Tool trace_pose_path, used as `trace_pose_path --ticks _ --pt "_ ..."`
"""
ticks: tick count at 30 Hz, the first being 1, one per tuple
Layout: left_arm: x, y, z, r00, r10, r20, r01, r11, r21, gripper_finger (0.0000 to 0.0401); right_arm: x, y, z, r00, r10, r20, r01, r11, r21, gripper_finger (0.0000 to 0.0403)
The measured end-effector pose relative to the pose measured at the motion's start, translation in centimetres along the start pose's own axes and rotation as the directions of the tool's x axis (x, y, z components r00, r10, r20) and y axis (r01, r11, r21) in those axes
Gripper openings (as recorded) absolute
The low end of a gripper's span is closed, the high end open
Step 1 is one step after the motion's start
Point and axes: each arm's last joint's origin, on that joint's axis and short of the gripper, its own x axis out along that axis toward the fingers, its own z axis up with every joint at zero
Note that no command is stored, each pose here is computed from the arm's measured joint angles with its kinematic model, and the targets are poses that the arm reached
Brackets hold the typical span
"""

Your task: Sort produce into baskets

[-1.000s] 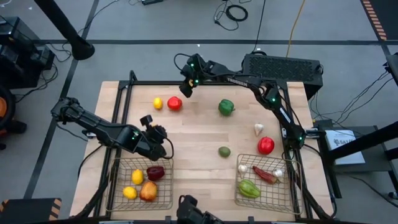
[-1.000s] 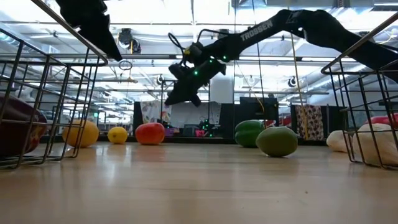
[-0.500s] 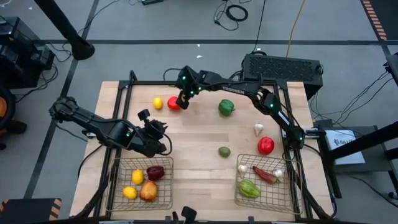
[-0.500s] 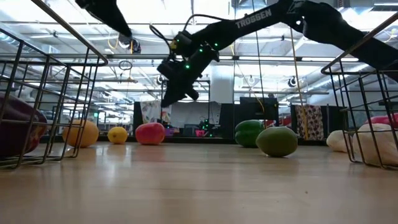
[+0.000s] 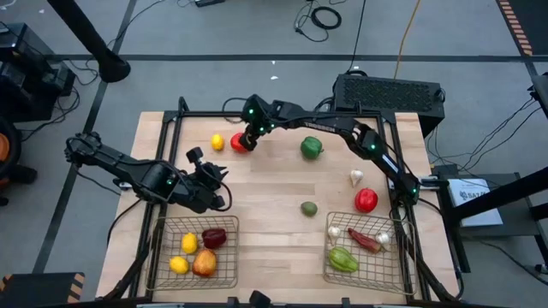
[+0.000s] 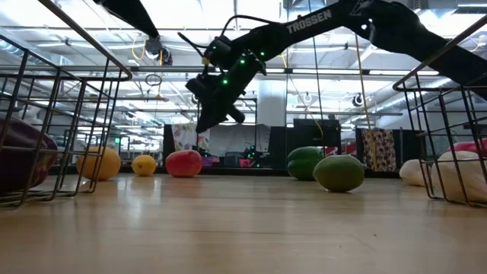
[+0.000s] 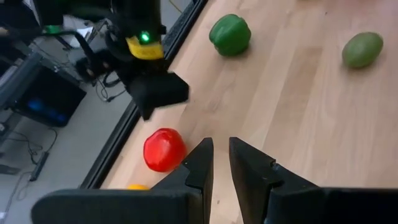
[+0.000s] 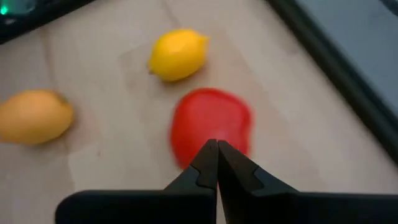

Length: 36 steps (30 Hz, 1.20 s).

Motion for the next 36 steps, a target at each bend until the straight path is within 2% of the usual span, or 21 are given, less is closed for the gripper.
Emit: trace_pose_path --ticks 5,11,23,27,36 --pt "0.0 0.0 0.0 1.0 0.0 0.001 0.0 1.0 0.012 0.0061 1.1 1.8 -0.5 1.0 -0.019 0.024 0.019 0.999 -0.029 0.0" --pt "0.0 0.0 0.0 1.0 -0.001 0.001 0.001 1.0 0.011 0.0061 2.5 1.5 -1.1 0.999 -0.031 0.013 0.031 0.999 -0.016 0.0" --pt "0.0 0.0 0.0 1.0 -0.004 0.002 0.004 1.0 0.026 0.0061 2.8 1.1 -1.1 0.998 -0.063 0.018 0.063 0.998 -0.02 0.0" --pt "0.0 0.0 0.1 1.0 -0.006 0.003 0.006 1.0 0.025 0.0061 4.3 1.0 -1.8 0.998 -0.064 0.008 0.064 0.998 -0.019 0.0" --pt "0.0 -0.2 0.0 0.999 -0.035 -0.009 0.035 0.999 0.023 0.0061 4.6 2.4 -2.6 0.998 -0.043 -0.037 0.042 0.999 -0.034 0.0"
